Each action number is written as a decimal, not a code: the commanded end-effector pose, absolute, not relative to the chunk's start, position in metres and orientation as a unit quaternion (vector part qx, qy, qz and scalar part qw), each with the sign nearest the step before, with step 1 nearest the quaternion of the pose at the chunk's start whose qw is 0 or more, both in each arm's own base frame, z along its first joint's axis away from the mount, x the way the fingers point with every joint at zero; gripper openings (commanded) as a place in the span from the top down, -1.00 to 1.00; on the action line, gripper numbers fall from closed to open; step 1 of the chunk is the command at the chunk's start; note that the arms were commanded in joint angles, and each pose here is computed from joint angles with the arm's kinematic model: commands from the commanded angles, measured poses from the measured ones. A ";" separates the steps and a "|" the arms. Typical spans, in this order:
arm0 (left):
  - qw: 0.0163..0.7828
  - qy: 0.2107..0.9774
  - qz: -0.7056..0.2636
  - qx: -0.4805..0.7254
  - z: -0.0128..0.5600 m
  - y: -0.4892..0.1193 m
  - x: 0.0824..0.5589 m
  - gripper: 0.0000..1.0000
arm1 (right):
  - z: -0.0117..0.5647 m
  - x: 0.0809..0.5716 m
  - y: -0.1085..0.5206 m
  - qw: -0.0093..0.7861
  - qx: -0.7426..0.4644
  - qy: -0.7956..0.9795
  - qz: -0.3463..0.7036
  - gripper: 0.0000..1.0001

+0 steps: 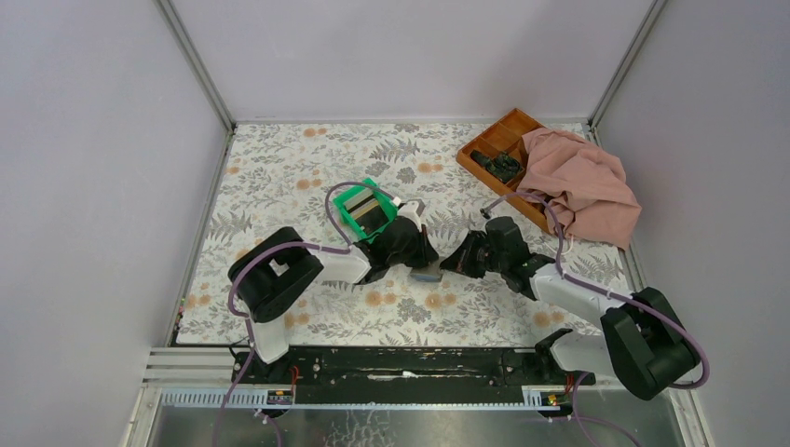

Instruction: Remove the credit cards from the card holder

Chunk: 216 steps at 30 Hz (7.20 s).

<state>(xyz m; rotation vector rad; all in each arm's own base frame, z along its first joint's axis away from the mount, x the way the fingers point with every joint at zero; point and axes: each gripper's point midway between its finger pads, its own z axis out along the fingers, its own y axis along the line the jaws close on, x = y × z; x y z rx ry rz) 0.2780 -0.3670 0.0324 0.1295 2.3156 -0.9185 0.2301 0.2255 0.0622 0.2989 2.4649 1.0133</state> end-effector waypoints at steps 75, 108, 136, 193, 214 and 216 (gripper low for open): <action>0.410 0.840 -0.342 0.094 0.080 -0.366 0.274 -0.49 | 0.089 0.264 0.134 0.360 0.197 0.885 0.218 1.00; 0.356 0.871 -0.314 0.128 0.019 -0.416 0.284 -0.39 | 0.123 0.262 0.102 0.435 0.216 0.856 0.178 0.10; 0.362 0.871 -0.303 0.137 0.020 -0.410 0.282 -0.42 | 0.084 0.283 0.148 0.359 0.155 0.893 0.224 1.00; 0.304 0.801 -0.505 0.107 0.086 -0.412 0.257 -0.30 | 0.026 0.270 0.134 0.309 0.174 0.919 0.171 1.00; 0.252 0.834 -0.483 0.087 0.047 -0.417 0.260 -0.27 | 0.027 0.273 0.135 0.310 0.164 0.921 0.170 1.00; 0.250 0.837 -0.479 0.085 0.043 -0.417 0.261 -0.25 | 0.033 0.275 0.133 0.318 0.166 0.918 0.168 1.00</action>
